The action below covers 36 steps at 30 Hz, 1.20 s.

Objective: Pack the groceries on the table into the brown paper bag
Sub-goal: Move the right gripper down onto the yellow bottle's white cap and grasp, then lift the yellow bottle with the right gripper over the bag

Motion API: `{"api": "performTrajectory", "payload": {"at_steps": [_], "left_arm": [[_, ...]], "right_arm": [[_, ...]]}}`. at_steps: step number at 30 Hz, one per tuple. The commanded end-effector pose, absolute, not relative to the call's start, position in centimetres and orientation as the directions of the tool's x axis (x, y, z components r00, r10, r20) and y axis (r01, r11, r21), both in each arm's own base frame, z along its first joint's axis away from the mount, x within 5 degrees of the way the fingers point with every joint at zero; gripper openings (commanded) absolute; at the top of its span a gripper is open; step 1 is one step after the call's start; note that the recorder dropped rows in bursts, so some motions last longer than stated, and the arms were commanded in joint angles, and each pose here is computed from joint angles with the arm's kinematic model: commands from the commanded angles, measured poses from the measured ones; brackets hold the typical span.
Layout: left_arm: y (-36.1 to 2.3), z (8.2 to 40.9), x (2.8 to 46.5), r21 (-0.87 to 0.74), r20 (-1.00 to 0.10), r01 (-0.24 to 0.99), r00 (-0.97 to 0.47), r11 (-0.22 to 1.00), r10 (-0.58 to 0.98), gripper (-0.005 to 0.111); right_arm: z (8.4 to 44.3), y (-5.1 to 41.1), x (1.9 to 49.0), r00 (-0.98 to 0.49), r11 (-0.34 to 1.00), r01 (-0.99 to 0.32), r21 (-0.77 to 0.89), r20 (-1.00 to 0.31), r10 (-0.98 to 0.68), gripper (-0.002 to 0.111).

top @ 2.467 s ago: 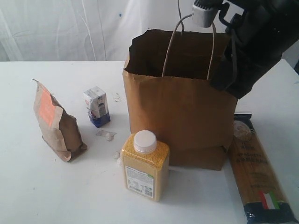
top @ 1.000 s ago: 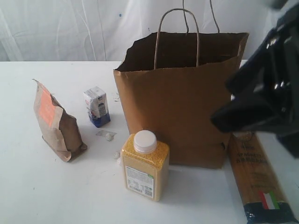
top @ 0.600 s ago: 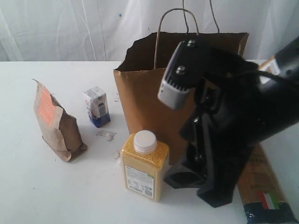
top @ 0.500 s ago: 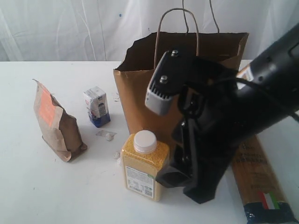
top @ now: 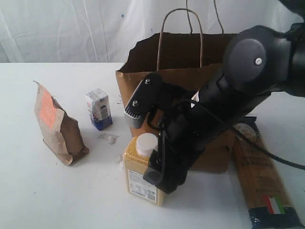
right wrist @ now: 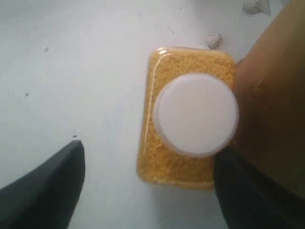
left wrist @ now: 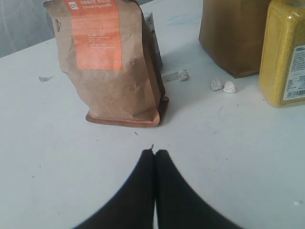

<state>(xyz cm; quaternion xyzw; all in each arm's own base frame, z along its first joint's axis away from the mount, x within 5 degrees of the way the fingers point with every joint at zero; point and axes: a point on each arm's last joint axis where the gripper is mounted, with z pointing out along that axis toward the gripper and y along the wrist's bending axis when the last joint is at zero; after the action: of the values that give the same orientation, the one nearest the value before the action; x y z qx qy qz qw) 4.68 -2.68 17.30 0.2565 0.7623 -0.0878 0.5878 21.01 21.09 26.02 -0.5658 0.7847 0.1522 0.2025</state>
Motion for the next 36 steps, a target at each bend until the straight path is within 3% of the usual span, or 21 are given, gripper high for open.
{"api": "performTrajectory", "payload": {"at_steps": [1,11,18,27,36], "left_arm": [[-2.7,17.2,4.7,0.160,-0.943,0.491,-0.181,0.857,0.279,0.000],[-2.7,17.2,4.7,0.160,-0.943,0.491,-0.181,0.857,0.279,0.000],[-2.7,17.2,4.7,0.160,-0.943,0.491,-0.181,0.857,0.279,0.000],[-2.7,17.2,4.7,0.160,-0.943,0.491,-0.181,0.857,0.279,0.000],[-2.7,17.2,4.7,0.160,-0.943,0.491,-0.181,0.857,0.279,0.000]], "right_arm": [[24.6,21.6,21.8,-0.274,0.315,-0.949,-0.004,-0.480,-0.833,0.069],[22.6,22.3,22.8,-0.293,0.331,-0.944,0.000,-0.460,-0.838,0.067],[21.7,22.6,23.0,-0.322,0.344,-0.938,0.033,-0.445,-0.835,0.044],[22.4,22.4,22.6,-0.320,0.340,-0.940,0.040,-0.452,-0.832,0.001],[27.8,21.1,20.2,-0.298,0.359,-0.934,0.004,-0.565,-0.770,0.000]]}}
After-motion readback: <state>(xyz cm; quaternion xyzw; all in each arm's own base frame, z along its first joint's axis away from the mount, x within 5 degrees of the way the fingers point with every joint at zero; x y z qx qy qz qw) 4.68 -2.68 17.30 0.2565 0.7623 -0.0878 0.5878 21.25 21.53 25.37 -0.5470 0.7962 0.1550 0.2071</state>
